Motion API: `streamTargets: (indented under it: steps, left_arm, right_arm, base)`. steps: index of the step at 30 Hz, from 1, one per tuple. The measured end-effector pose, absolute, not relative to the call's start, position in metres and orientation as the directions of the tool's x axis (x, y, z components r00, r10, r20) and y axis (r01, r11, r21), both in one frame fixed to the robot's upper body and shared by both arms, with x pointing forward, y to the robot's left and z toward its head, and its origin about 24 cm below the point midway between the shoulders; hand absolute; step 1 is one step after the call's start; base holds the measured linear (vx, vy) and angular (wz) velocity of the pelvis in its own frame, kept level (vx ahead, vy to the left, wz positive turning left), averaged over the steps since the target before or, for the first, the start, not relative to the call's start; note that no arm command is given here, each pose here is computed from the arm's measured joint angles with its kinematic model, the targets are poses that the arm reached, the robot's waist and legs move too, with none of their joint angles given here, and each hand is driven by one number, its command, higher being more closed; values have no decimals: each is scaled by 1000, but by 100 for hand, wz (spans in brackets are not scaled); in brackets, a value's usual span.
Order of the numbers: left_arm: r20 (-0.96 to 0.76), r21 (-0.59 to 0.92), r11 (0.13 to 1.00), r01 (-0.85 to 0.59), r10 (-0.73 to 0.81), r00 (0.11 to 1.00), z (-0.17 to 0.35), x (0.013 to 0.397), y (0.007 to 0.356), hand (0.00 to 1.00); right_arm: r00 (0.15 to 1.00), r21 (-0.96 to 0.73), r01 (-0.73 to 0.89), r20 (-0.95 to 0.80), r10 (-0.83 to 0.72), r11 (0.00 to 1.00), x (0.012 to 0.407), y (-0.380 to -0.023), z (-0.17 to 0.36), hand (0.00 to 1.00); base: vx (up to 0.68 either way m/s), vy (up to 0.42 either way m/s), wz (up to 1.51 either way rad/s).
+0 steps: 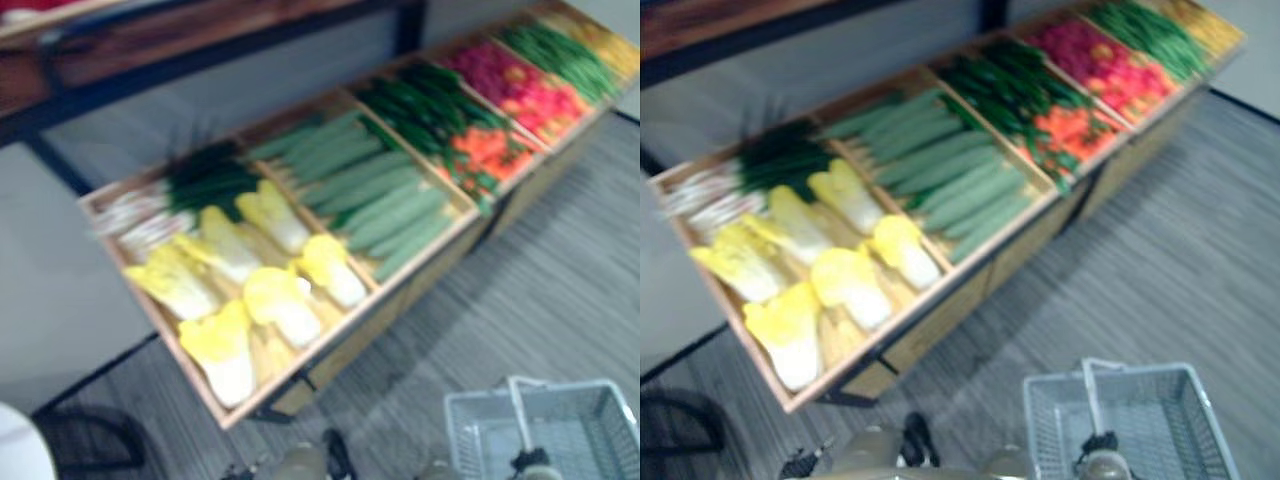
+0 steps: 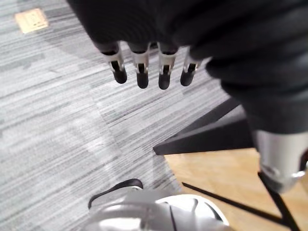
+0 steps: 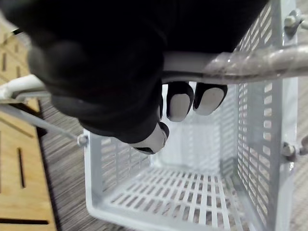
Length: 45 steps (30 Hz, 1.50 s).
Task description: Pick vegetable in the basket
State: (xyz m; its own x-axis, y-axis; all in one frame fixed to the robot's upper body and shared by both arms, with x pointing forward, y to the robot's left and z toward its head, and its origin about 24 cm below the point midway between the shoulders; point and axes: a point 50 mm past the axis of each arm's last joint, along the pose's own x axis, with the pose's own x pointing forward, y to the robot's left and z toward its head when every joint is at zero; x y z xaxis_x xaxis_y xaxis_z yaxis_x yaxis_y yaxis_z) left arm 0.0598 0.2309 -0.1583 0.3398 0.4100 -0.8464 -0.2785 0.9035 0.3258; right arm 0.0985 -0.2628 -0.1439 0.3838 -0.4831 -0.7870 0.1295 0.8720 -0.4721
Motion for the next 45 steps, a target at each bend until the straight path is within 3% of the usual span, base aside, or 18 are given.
streamTargets:
  steps: [8,9,11,15,25,30,36,39,41,45]
  left_arm:
    - [-818,322,923,-211,383,428,-152,86,229,0]
    - [-814,331,921,-208,390,431,-151,88,234,0]
    - [-823,318,925,-208,379,424,-152,87,231,0]
    - [-852,278,937,-213,343,395,-157,79,222,0]
    - [-825,246,846,-472,438,356,-152,80,240,0]
    - [-656,270,640,-719,669,349,-116,96,305,0]
    - [-324,269,498,-824,853,409,-42,144,370,0]
    - [-106,241,486,-840,874,475,12,178,387,0]
    - [47,251,525,-814,833,552,46,201,383,0]
    - [236,300,618,-727,690,684,83,236,346,0]
  right_arm:
    - [400,-421,146,-802,-443,895,100,-251,-147,100]
    - [331,-403,164,-837,-435,900,85,-248,-154,100]
    - [295,-385,211,-851,-434,898,74,-246,-157,100]
    - [321,-364,249,-844,-431,898,83,-246,-154,100]
    - [223,-362,422,-847,-483,831,59,-261,-154,100]
    - [151,-367,451,-867,-474,814,34,-252,-160,100]
    - [127,-394,448,-861,-493,802,24,-256,-159,100]
    - [120,-410,444,-854,-507,797,20,-262,-158,100]
    - [118,-415,443,-852,-511,795,18,-264,-157,100]
    - [122,-422,448,-845,-521,788,16,-267,-156,100]
  base:
    - [267,-223,176]
    - [73,-405,169]
    - [40,-522,80]
    - [-67,-278,16]
    - [-117,24,31]
    - [0,140,24]
    - [78,16,10]
    - [71,-23,2]
    - [27,-14,2]
    - [-5,1,-2]
